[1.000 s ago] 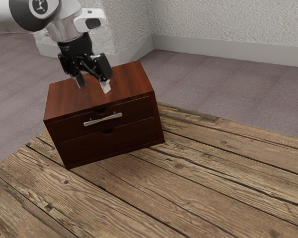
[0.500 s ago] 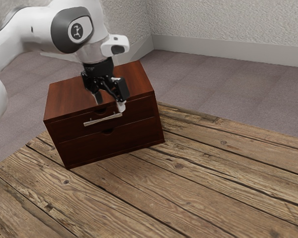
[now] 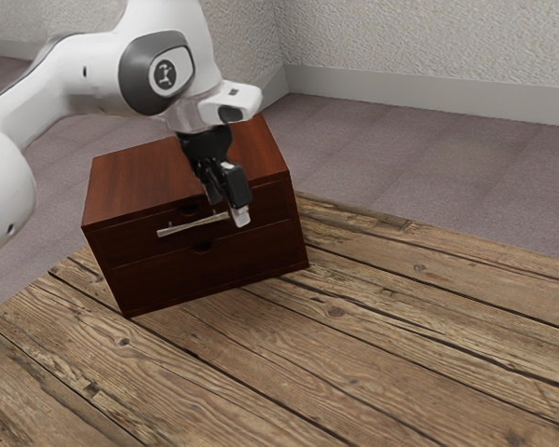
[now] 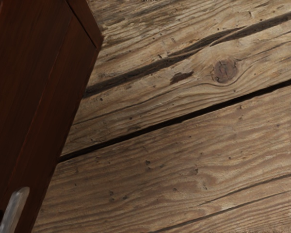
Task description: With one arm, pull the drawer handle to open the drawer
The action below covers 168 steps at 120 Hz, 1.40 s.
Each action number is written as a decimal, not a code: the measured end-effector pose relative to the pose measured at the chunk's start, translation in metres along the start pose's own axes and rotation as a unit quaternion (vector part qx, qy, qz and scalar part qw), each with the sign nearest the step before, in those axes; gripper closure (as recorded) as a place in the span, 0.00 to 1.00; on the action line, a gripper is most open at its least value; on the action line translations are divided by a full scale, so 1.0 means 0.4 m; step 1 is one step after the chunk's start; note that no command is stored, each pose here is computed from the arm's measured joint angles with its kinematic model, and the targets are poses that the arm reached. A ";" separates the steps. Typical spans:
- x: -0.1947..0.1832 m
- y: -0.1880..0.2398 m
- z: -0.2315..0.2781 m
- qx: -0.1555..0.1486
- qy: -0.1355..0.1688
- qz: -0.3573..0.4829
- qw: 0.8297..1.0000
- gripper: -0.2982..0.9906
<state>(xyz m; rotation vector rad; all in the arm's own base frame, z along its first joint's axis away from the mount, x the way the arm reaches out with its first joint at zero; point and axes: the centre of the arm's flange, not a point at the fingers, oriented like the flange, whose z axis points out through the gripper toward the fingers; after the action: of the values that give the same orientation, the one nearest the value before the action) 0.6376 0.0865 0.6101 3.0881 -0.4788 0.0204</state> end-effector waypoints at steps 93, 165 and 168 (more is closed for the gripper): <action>-0.092 0.095 0.019 0.021 0.001 0.198 0.980 0.23; -0.197 0.072 0.070 0.047 -0.020 0.234 0.971 0.23; -0.198 0.065 0.076 0.053 -0.021 0.233 0.971 0.23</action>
<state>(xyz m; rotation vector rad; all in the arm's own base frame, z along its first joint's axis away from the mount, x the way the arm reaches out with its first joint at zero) 0.5544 0.0850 0.5789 2.9978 -1.2300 -0.0153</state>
